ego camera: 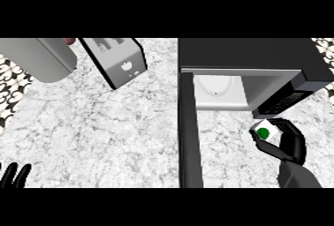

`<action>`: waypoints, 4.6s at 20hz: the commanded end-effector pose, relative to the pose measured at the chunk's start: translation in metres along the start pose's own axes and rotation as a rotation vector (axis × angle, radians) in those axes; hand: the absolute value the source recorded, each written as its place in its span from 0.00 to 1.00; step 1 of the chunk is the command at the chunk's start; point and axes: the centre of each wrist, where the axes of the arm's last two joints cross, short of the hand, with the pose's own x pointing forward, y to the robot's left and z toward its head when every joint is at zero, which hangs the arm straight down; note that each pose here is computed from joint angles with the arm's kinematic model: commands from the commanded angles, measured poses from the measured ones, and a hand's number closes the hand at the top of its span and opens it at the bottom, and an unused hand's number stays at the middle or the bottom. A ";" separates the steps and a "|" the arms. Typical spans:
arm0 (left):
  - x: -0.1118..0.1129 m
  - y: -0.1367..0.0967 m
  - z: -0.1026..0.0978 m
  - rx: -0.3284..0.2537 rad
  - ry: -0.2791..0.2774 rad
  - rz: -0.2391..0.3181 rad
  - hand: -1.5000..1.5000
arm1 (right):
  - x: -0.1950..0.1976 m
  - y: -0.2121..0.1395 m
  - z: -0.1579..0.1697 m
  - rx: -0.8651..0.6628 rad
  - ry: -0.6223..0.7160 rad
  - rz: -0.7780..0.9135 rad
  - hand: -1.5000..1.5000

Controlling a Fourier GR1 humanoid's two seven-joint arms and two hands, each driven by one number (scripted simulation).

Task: Pick up the milk, place it into the microwave and close the microwave

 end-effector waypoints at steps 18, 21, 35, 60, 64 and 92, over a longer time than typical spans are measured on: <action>0.019 0.007 0.010 0.007 0.007 0.025 0.00 | 0.071 0.012 0.008 0.349 -0.153 -0.197 1.00; 0.013 0.017 0.001 0.001 0.017 0.012 0.00 | 0.091 0.029 0.027 0.355 -0.174 -0.134 1.00; 0.017 0.026 0.013 0.016 0.023 0.011 0.00 | 0.119 0.102 -0.056 0.343 -0.115 0.061 1.00; -0.009 0.029 -0.020 -0.098 0.000 0.030 0.00 | 0.121 0.128 -0.151 0.230 -0.241 0.262 1.00; -0.009 0.028 -0.022 -0.110 0.007 0.024 0.00 | 0.119 0.119 -0.150 0.145 -0.234 0.236 1.00; -0.017 0.011 -0.051 -0.238 0.006 -0.019 0.00 | 0.079 0.103 -0.096 0.015 -0.294 0.367 0.00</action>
